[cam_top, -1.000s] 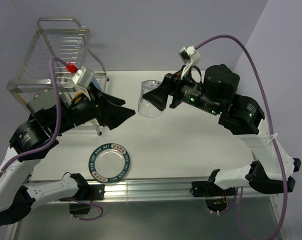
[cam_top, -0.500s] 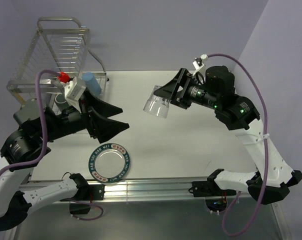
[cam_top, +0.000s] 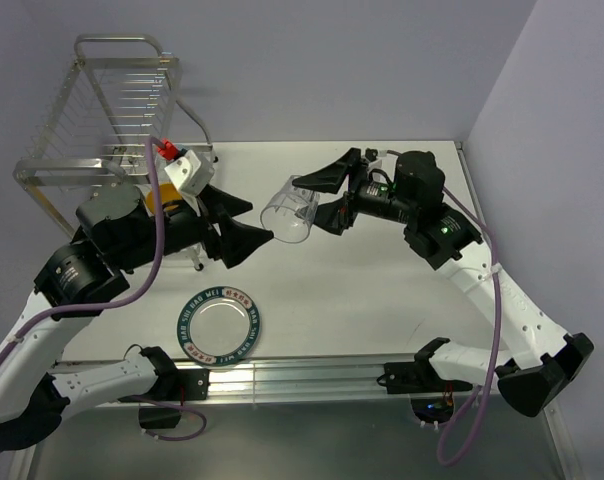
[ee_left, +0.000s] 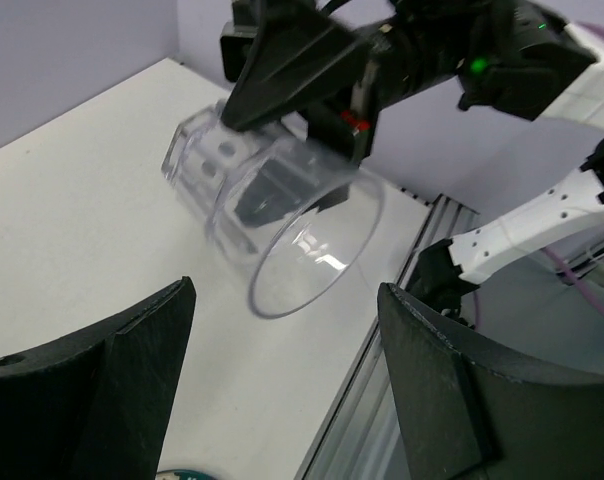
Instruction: Load the mixed dishes into the dish rack
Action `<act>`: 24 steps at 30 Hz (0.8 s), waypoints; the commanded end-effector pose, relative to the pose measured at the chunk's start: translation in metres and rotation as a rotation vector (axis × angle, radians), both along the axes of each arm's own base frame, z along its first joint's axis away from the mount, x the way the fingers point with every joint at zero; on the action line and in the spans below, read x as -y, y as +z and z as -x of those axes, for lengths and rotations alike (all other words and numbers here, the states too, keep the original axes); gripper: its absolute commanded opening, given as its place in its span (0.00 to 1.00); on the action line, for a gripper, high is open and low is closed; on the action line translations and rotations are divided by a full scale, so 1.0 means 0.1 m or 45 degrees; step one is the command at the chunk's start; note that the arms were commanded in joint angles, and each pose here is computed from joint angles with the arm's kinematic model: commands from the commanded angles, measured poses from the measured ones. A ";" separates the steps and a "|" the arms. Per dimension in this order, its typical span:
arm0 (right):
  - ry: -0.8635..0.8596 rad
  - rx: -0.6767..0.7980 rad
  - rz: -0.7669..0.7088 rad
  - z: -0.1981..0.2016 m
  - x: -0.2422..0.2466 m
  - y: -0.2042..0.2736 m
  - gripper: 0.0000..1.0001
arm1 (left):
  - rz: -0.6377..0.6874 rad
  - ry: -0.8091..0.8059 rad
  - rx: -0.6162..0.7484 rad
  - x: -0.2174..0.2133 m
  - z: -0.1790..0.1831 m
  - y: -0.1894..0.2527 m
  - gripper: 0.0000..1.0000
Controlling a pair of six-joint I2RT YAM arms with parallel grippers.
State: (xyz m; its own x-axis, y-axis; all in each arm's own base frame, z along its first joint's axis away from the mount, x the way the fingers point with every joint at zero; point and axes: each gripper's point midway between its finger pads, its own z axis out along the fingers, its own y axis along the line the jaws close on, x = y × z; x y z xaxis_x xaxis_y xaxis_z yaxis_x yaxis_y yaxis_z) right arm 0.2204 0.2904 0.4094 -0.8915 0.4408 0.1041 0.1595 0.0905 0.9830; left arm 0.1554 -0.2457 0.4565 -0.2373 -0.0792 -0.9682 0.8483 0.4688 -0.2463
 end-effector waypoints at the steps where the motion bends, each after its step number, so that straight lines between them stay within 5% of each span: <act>1: 0.086 0.097 -0.287 0.26 0.09 0.69 0.00 | -0.051 0.052 0.103 -0.08 -0.08 -0.01 0.80; 24: 0.139 0.088 -0.221 0.28 0.03 0.59 0.00 | -0.045 0.136 0.115 0.09 -0.39 0.03 0.74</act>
